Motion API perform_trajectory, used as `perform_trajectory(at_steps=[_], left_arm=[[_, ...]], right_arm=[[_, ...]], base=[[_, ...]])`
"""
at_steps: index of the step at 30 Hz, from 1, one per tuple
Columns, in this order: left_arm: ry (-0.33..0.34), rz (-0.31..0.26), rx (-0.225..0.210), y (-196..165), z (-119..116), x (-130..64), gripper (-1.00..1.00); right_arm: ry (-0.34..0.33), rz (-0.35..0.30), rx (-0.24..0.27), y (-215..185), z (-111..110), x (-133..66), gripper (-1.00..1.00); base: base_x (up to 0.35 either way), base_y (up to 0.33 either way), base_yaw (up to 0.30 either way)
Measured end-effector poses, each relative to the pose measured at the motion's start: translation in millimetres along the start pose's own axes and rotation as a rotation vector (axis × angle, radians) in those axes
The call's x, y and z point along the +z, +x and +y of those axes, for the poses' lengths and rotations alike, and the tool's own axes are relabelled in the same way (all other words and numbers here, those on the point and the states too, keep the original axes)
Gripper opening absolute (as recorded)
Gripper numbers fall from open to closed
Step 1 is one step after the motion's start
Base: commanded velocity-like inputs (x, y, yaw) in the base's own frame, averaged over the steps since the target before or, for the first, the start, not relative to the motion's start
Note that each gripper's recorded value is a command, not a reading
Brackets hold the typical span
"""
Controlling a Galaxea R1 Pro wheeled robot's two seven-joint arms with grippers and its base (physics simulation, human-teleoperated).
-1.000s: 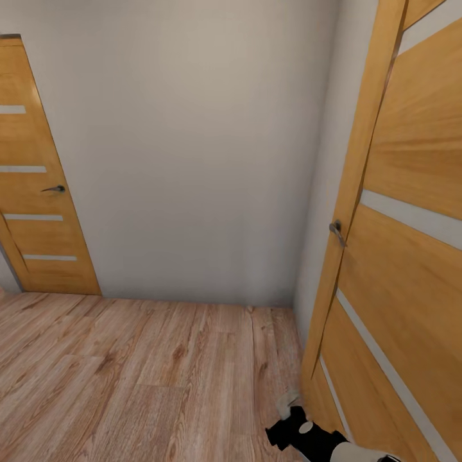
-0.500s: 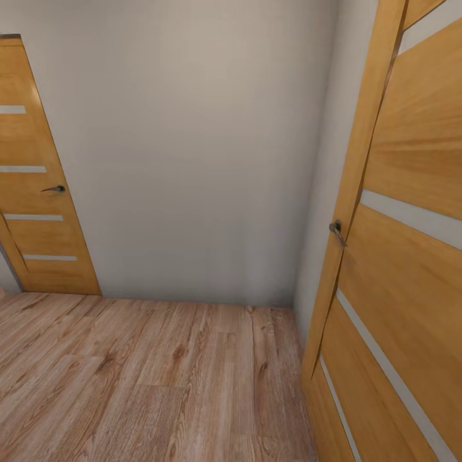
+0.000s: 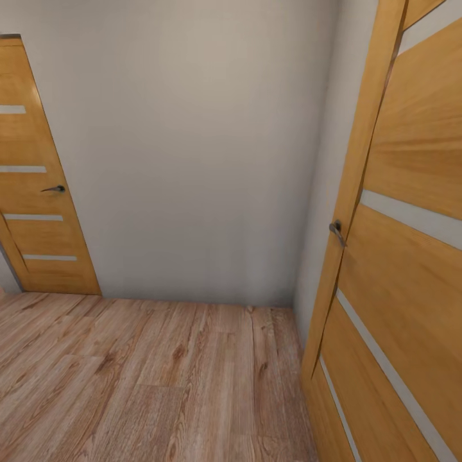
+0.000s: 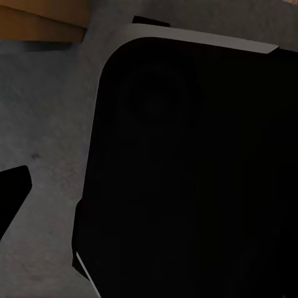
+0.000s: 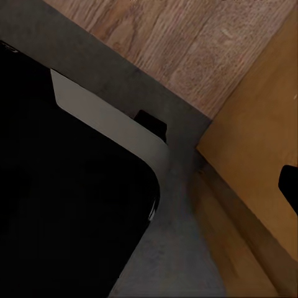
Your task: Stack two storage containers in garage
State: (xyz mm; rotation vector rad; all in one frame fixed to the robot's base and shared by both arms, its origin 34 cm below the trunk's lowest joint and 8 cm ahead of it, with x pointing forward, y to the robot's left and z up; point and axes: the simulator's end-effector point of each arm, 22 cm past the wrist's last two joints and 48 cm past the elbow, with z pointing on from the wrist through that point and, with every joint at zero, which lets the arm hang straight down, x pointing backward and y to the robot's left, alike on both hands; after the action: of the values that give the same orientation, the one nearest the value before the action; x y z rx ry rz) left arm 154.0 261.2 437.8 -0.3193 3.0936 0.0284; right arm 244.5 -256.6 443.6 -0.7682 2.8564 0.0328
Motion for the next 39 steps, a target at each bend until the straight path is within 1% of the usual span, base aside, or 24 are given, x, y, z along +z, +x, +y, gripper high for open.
perform_trajectory(at_steps=[5, 14, 16, 19, 25, 30, 39], left_arm=[[0.001, -0.001, 0.000, -0.2, -0.6, 0.0, 1.00], [0.002, 0.000, -0.001, -0.1, -1.2, 0.0, 1.00], [0.002, -0.001, -0.001, -0.2, -1.2, 0.0, 1.00], [0.001, -0.001, -0.001, -0.5, -0.5, 0.0, 1.00], [0.001, -0.001, -0.001, -0.3, -1.0, 0.0, 1.00], [0.001, 0.000, 0.000, 0.4, -0.9, -0.1, 1.00], [0.002, 0.000, -0.002, 0.3, -1.2, -0.1, 1.00]], right_arm=[[-0.002, -0.024, 0.011, 2.3, 2.8, -0.9, 1.00], [0.000, -0.029, 0.023, 3.1, 2.1, -1.2, 1.00], [0.002, -0.029, 0.029, 3.1, 1.6, -1.3, 1.00], [0.006, -0.030, 0.057, 3.0, 0.5, -1.3, 1.00], [0.010, -0.030, 0.073, 2.9, -0.3, -1.3, 1.00], [0.016, -0.031, 0.075, 3.0, -1.7, -1.5, 1.00], [0.019, -0.028, 0.073, 3.8, -2.4, -1.5, 1.00]], base=[[0.000, 0.000, 0.000], [0.000, 0.000, 0.000], [0.000, 0.000, 0.000], [0.000, 0.000, 0.000], [0.006, 0.000, 0.000], [0.211, 0.000, 0.000], [0.306, 0.000, 0.000]])
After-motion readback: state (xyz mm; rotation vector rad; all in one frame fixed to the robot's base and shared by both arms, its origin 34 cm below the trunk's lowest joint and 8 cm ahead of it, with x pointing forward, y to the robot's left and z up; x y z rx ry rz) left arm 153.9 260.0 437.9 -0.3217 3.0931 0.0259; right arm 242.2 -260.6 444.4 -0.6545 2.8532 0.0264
